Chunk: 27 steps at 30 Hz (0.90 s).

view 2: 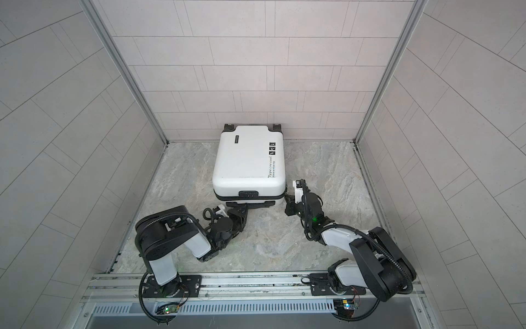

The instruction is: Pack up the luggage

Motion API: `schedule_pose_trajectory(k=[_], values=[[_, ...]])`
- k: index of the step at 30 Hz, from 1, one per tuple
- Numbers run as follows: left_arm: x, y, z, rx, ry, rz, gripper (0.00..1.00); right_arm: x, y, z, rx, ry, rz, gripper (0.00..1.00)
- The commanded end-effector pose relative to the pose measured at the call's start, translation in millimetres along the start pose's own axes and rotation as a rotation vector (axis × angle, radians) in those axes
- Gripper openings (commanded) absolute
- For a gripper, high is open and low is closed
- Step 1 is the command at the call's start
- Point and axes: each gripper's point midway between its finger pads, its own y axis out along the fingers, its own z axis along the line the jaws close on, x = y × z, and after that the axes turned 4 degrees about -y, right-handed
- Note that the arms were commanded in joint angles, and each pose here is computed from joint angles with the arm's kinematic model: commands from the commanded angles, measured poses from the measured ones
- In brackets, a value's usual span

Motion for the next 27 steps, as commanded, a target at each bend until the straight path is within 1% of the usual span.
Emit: schedule_pose_trajectory(k=[1,10,19,20,21,22,24,25,27], values=[[19,-8,11,0.033,0.051,-0.064,0.0,8,1,-29,-0.11,0.008,0.002,0.0],[16,-7,14,0.044,0.061,-0.046,0.0,23,9,-37,-0.1,0.009,0.012,0.0],[13,-6,12,0.039,0.071,-0.038,0.0,22,16,-35,-0.069,0.014,0.038,0.0],[12,-5,10,0.035,0.073,-0.035,0.0,20,15,-36,-0.071,0.015,0.043,0.05],[11,-5,8,0.029,0.075,-0.031,0.0,18,14,-36,-0.075,0.017,0.049,0.13],[10,-5,5,0.023,0.083,-0.028,0.06,17,11,-36,-0.078,0.017,0.05,0.22],[8,-6,-4,0.003,0.099,-0.021,0.24,16,5,-37,-0.089,0.017,0.051,0.37],[5,-6,-7,-0.003,0.106,-0.013,0.35,17,1,-38,-0.1,0.013,0.047,0.42],[1,-8,-6,0.008,0.109,-0.003,0.52,17,-6,-40,-0.121,0.006,0.043,0.48]])
